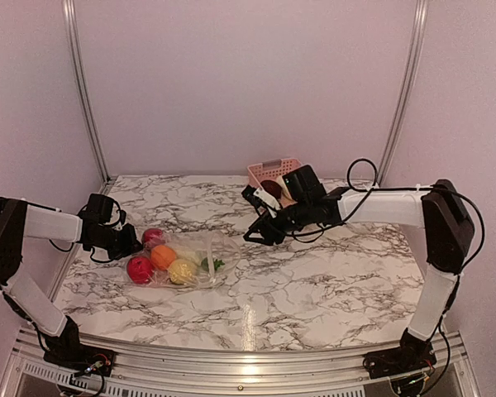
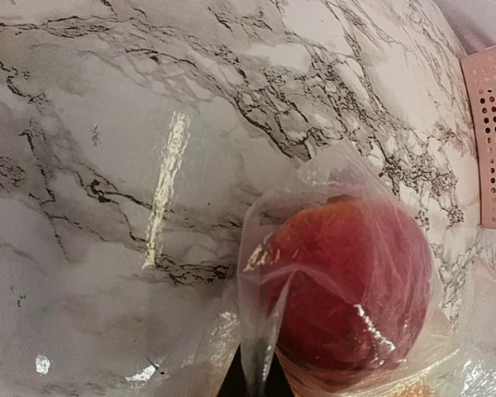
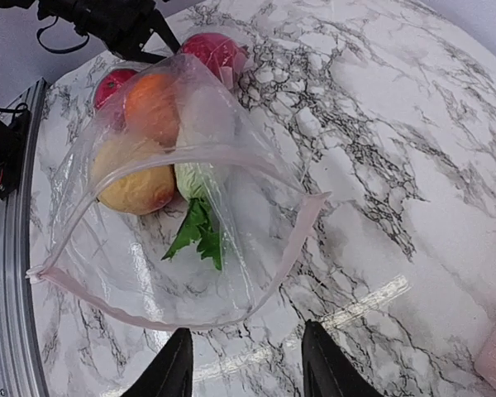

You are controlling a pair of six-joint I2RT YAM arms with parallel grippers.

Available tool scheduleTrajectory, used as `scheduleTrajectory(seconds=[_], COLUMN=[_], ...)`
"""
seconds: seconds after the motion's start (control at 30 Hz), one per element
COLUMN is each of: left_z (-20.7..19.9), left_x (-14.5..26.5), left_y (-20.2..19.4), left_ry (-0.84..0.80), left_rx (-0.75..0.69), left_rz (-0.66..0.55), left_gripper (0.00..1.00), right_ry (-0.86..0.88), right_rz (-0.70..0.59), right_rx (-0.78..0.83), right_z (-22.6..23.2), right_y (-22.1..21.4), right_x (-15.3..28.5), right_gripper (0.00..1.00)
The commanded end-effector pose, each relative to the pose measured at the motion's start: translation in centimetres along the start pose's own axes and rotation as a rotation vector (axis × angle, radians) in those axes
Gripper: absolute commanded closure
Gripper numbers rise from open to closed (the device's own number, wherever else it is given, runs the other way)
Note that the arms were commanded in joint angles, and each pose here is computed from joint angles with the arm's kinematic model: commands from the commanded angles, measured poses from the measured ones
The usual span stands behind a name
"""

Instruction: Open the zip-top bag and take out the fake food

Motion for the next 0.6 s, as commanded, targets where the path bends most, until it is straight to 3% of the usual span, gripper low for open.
scheduleTrajectory(seconds=[0.0,0.37,0.57], left_z=[0.3,0.4,0.3], left_x=[-0.2,-0.4,-0.5], left_y=[-0.5,-0.7,-0.7], left_ry=[-0.004,-0.004,-0.011], left_rx=[-0.012,-0.009,0.003], left_rz=[0.023,0.030,0.022], left_gripper=[1.00,1.00,1.00], right_ry=[0.049,0.131,0.155], right_rz=[0.027,0.060,0.074], right_rx=[0.070,0.077,0.042], right_z=[2.0,3.7,3.8], right_y=[-1.1,-1.9,-2.5], right_x=[-2.2,-9.5,-12.5], right_gripper=[0.60,0.76,0.77])
Point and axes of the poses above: each gripper's point midway between its finger pads, its own x axis back along the fingers, its own z axis along the line the jaws close on, y = z × x, the point moved 3 cm from there along x, back along the fingers, and after that the axes turned 6 degrees about -x, right-handed, at the moved point
